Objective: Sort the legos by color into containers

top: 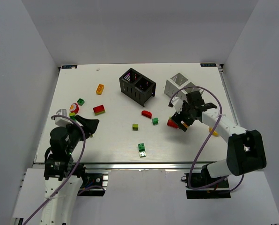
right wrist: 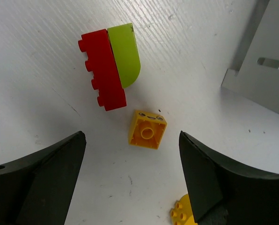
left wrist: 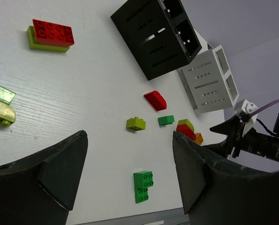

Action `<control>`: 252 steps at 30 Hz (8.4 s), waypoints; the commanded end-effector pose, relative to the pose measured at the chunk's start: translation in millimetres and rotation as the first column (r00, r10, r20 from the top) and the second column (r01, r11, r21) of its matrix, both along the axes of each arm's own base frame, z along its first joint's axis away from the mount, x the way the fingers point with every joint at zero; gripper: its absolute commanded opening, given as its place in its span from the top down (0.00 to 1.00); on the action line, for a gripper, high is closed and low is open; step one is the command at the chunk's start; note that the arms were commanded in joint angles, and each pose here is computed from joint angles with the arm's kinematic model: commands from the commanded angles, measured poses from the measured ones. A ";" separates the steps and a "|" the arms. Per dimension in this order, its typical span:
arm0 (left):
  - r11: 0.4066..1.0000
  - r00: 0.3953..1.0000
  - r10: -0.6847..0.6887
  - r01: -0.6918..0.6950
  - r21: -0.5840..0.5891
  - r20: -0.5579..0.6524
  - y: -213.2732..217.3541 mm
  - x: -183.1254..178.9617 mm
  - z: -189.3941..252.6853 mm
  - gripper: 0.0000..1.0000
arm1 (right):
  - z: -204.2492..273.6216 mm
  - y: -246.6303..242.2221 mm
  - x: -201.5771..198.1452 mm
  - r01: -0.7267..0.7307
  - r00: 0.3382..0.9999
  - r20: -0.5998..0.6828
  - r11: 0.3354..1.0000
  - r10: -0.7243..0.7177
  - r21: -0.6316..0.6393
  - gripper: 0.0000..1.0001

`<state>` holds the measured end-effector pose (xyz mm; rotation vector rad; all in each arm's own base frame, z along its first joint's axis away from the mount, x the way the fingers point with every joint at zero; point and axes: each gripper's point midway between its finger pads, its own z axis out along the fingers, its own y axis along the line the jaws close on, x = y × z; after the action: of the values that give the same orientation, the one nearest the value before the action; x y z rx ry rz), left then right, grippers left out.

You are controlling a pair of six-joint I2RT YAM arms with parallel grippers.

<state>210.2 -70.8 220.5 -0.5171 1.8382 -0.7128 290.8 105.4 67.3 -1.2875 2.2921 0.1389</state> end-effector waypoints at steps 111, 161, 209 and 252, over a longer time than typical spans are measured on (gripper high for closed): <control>0.906 0.829 0.341 -0.164 0.391 -0.443 69.7 82.2 -33.9 0.51 | 169.7 24.1 0.1 -0.402 0.894 0.397 0.763 0.208 0.507 0.47; 0.658 0.895 -0.047 0.362 0.660 -0.444 33.3 349.7 -187.4 0.40 | 153.1 7.2 25.8 -0.219 0.951 0.304 0.820 0.058 0.528 0.26; 0.709 0.683 -0.704 0.662 0.242 0.194 -272.8 13.3 -11.7 0.87 | 152.0 145.4 -44.4 0.555 0.807 -0.575 0.508 -0.135 0.659 0.24; 0.769 0.750 -0.636 0.597 0.229 0.181 -281.6 18.3 -6.2 0.30 | 157.6 153.2 -49.1 0.363 0.902 -0.431 0.556 -0.010 0.748 1.00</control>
<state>222.0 -358.2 178.8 0.4156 1.8712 -0.9969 221.6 258.5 185.7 -0.2956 2.3663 1.4014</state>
